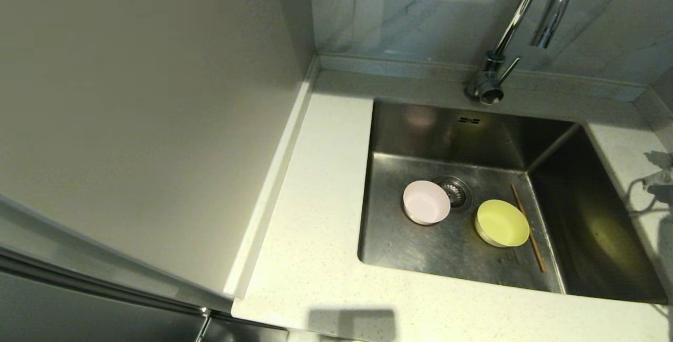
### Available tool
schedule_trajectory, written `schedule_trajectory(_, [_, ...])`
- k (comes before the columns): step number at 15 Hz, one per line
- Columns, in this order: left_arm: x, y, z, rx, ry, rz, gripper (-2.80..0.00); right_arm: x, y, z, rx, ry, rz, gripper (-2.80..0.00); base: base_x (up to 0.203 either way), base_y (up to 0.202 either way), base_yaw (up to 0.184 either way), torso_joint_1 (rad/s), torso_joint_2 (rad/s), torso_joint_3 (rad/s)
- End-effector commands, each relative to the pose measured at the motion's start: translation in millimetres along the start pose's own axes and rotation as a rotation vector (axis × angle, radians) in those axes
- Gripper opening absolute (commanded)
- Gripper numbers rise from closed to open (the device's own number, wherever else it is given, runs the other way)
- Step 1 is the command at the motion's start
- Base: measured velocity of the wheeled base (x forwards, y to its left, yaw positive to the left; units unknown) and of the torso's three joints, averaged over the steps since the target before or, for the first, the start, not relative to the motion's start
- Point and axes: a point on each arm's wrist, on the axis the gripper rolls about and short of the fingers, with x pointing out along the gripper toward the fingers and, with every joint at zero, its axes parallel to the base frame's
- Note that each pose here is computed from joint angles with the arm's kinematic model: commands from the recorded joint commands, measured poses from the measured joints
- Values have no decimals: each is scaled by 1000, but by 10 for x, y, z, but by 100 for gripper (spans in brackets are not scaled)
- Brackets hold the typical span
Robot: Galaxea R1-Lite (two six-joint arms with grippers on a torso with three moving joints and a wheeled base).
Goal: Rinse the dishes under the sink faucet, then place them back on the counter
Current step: Turn on the faucet
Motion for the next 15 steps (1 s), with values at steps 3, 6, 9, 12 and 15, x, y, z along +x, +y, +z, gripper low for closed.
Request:
schedule_trajectory(3, [-2, 0, 0, 0, -3, 0, -280, -11, 33, -67, 15, 61, 22, 0, 0, 0, 0, 0, 0, 0])
schedule_trajectory(6, [-2, 0, 0, 0, -3, 0, -280, -88, 73, -98, 22, 100, 36, 0, 0, 0, 0, 0, 0, 0])
schedule_trajectory(9, [-2, 0, 0, 0, -3, 0, -280, -173, 118, -129, 8, 140, 52, 0, 0, 0, 0, 0, 0, 0])
schedule_trajectory(12, [-2, 0, -1, 0, -2, 0, -280, -250, 205, -182, 1, 205, 85, 0, 0, 0, 0, 0, 0, 0])
schedule_trajectory(15, [-2, 0, 0, 0, -3, 0, -280, -328, 280, -211, 5, 248, 111, 0, 0, 0, 0, 0, 0, 0])
